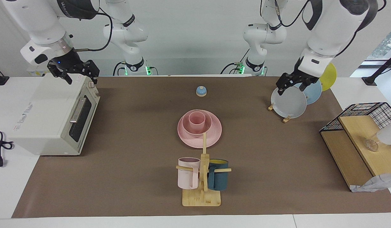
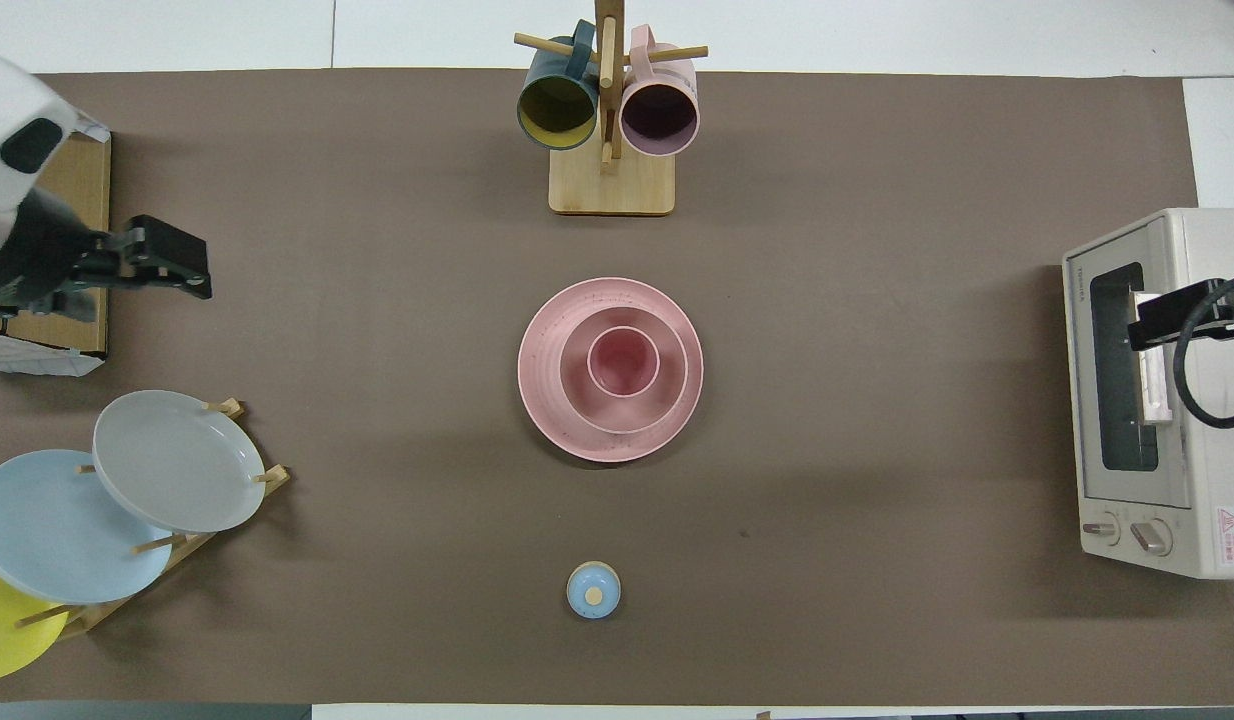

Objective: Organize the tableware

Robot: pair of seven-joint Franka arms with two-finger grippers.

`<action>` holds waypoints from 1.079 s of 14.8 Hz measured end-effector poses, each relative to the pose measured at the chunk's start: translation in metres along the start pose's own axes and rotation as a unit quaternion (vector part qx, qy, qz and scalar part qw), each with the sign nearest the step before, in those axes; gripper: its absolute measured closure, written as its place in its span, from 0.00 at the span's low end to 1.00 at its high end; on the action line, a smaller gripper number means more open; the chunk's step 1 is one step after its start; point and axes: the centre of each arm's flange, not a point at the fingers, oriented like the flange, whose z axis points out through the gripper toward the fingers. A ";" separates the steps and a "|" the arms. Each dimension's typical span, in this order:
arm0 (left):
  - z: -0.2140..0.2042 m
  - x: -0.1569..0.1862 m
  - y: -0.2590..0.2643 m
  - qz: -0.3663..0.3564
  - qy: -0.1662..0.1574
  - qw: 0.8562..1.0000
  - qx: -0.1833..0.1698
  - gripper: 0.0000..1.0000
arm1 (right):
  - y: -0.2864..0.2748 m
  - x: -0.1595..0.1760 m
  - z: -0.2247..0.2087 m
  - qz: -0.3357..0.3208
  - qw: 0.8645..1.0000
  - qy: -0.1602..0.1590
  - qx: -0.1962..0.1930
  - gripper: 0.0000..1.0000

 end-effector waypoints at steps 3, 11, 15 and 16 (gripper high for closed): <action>0.017 -0.025 -0.017 0.017 -0.019 1.000 0.003 0.00 | 0.000 0.000 0.000 0.000 1.000 0.000 0.000 0.00; -0.011 -0.054 -0.020 0.019 -0.011 1.000 0.002 0.00 | 0.000 0.000 0.000 0.000 1.000 0.000 0.000 0.00; -0.035 -0.058 -0.019 0.022 -0.016 1.000 0.003 0.00 | 0.000 0.000 0.000 0.000 1.000 0.000 0.000 0.00; -0.031 -0.055 -0.018 0.022 -0.019 1.000 0.004 0.00 | 0.000 0.000 0.000 0.000 1.000 0.000 0.000 0.00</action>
